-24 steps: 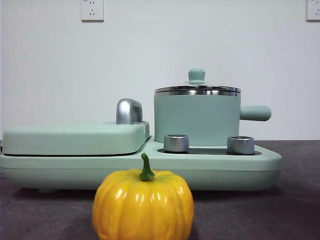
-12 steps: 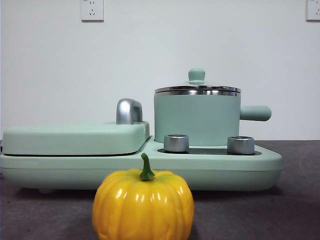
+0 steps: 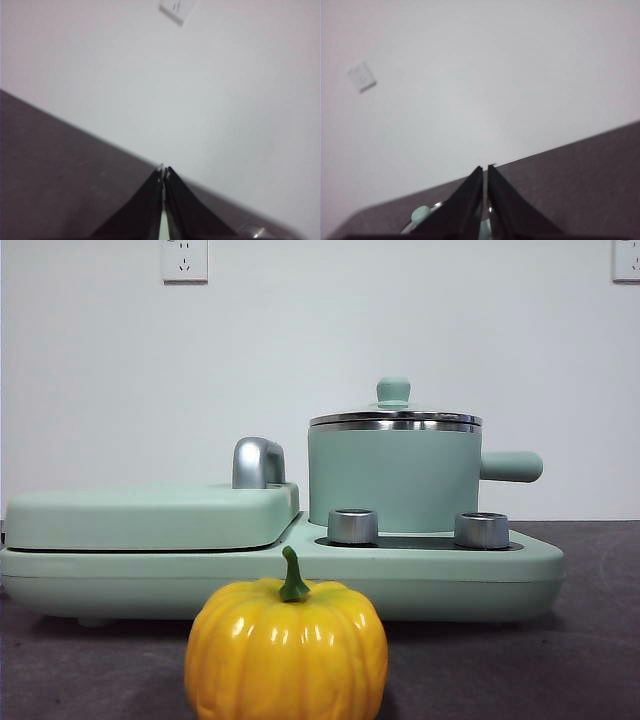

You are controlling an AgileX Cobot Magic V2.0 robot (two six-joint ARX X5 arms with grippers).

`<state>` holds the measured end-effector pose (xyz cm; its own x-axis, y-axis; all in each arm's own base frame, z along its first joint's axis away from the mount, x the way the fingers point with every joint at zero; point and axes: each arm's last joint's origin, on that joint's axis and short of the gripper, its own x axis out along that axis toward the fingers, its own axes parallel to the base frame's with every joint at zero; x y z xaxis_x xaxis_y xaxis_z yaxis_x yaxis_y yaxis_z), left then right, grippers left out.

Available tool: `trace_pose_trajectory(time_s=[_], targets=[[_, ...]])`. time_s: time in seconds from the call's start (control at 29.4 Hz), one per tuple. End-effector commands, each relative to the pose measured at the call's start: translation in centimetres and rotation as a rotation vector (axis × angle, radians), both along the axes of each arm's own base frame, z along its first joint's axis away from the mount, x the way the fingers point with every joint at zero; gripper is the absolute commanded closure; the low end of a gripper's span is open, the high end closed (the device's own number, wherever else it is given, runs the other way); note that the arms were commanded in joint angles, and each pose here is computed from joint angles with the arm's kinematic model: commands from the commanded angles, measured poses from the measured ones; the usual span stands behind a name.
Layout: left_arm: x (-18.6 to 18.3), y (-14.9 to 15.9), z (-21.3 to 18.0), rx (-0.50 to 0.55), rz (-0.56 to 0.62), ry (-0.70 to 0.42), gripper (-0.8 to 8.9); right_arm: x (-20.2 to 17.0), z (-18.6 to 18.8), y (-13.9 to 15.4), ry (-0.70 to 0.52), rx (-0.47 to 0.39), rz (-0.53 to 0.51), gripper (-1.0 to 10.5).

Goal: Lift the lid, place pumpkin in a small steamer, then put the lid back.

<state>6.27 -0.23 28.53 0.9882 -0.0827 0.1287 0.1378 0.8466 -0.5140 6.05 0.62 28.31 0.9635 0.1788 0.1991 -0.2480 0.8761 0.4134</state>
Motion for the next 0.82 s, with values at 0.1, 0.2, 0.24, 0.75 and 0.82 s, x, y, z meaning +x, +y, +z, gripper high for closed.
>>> trace_pose_trajectory(time_s=[0.1, 0.2, 0.24, 0.75, 0.82], targets=[[-0.6, -0.1, 3.8, 0.23, -0.015, 0.043, 8.04, -0.4, 2.6, 0.1, 0.005, -0.248, -0.007, 9.3], [-0.1, -0.3, 5.3, 0.298, -0.069, 0.075, 8.04, 0.1, 3.5, 0.2, 0.066, -0.331, 0.029, 9.3], [0.2, -0.3, 5.6, 0.319, -0.095, 0.086, 8.04, 0.3, 3.7, 0.3, 0.084, -0.354, 0.044, 9.3], [5.4, -1.4, 6.5, 0.646, -0.335, 0.238, 8.04, 4.8, 4.9, 0.8, 0.323, -0.685, 0.247, 9.3], [5.9, -1.7, 6.3, 0.697, -0.365, 0.234, 8.04, 5.2, 4.7, 1.0, 0.32, -0.731, 0.265, 9.3]])
